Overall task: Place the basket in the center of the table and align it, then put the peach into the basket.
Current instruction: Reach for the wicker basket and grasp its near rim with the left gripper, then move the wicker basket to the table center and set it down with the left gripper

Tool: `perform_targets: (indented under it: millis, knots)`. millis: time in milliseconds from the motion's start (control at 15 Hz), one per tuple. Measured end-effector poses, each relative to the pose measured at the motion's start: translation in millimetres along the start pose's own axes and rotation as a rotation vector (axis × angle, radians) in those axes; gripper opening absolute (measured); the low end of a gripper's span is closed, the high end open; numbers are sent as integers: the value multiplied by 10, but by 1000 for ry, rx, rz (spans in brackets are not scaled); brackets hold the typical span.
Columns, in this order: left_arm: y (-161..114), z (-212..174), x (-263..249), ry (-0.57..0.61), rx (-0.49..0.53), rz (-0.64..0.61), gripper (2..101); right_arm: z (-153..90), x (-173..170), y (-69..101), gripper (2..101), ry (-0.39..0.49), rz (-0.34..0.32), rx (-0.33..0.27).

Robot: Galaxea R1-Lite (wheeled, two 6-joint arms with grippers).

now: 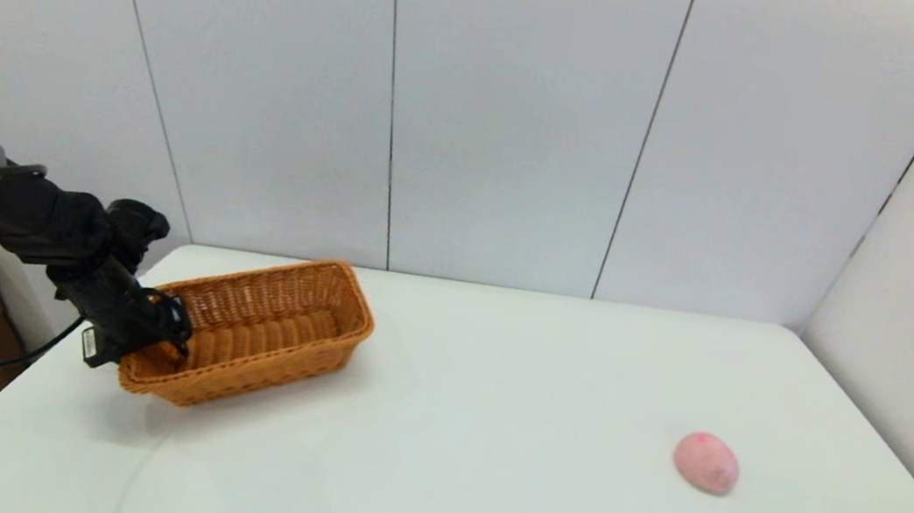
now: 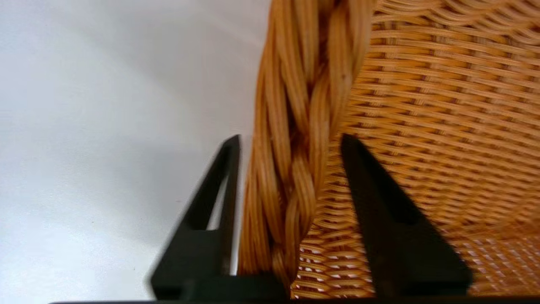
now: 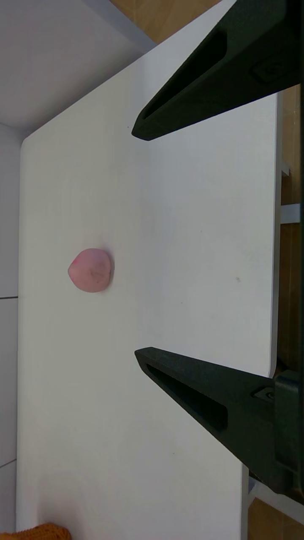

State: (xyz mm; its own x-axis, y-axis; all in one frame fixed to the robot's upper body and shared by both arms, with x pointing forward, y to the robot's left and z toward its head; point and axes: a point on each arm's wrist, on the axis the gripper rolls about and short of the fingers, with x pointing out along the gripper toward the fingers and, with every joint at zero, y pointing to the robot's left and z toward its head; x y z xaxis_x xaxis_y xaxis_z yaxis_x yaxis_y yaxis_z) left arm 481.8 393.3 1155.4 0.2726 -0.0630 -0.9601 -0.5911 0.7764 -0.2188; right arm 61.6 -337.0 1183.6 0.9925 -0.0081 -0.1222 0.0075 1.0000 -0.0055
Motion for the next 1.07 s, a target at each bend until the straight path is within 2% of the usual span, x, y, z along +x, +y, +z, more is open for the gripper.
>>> perform_targets:
  millis: [67, 467, 733, 1067]
  knots:
    - [-2, -1, -11, 1, 0, -5, 251, 0, 0, 0, 973, 0, 0, 0]
    - [-17, 21, -114, 37, -9, -60, 261, 1, -1, 0, 973, 1, 0, 0]
    - [25, 39, -358, 141, -35, -233, 261, 0, -1, 0, 973, 2, 2, -2]
    - [11, -10, -684, 161, -6, -343, 258, -2, -1, 1, 973, 3, 3, -5]
